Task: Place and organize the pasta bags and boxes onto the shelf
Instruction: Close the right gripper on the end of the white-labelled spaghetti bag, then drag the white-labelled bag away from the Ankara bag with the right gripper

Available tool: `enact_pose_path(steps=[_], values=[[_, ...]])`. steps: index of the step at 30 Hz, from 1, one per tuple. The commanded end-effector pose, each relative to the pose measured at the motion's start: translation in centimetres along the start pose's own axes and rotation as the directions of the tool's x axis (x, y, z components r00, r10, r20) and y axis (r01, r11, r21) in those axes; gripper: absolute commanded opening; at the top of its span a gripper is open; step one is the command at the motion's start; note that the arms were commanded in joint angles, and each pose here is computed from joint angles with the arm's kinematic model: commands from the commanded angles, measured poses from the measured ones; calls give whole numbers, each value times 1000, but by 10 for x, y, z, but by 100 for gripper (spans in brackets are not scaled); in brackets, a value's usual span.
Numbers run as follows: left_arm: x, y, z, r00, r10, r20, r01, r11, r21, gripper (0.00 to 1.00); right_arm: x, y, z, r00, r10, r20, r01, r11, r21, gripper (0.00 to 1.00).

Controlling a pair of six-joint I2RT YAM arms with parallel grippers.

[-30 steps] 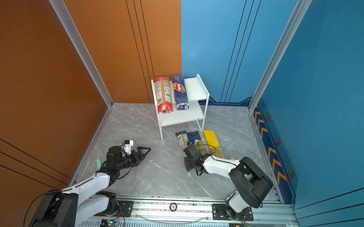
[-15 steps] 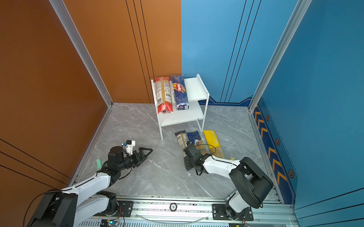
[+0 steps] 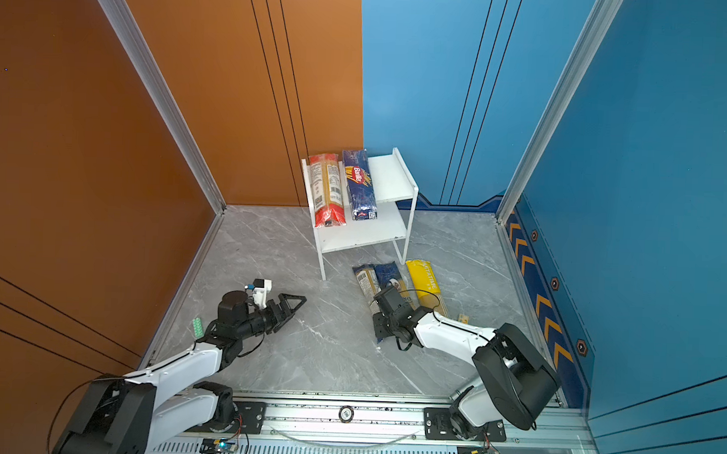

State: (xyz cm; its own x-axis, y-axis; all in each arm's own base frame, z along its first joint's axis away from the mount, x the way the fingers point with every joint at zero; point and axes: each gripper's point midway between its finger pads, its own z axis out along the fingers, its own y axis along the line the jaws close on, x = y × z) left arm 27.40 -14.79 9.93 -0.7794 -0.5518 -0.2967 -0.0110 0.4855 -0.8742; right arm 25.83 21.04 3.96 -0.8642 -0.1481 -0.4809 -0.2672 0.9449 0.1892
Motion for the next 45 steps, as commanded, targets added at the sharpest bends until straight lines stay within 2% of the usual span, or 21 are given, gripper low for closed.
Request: enact_pose_path(steps=[1,30,40,45], values=[[-8,-10,4,999,43,19,-43,999,14,98,-7,0,-15,1000,15,25,-15,1000,-5,1],[-4,-13,9,998,62,3,-62,998,14,98,-40,0,-100,993,-18,117,16,1000,16,0],[-4,-12,9,998,64,3,-64,998,13,98,-42,-6,-124,991,-7,135,2,999,38,0],[-3,-12,10,998,62,0,-62,998,14,98,-47,-20,-139,987,28,159,-39,997,69,0]])
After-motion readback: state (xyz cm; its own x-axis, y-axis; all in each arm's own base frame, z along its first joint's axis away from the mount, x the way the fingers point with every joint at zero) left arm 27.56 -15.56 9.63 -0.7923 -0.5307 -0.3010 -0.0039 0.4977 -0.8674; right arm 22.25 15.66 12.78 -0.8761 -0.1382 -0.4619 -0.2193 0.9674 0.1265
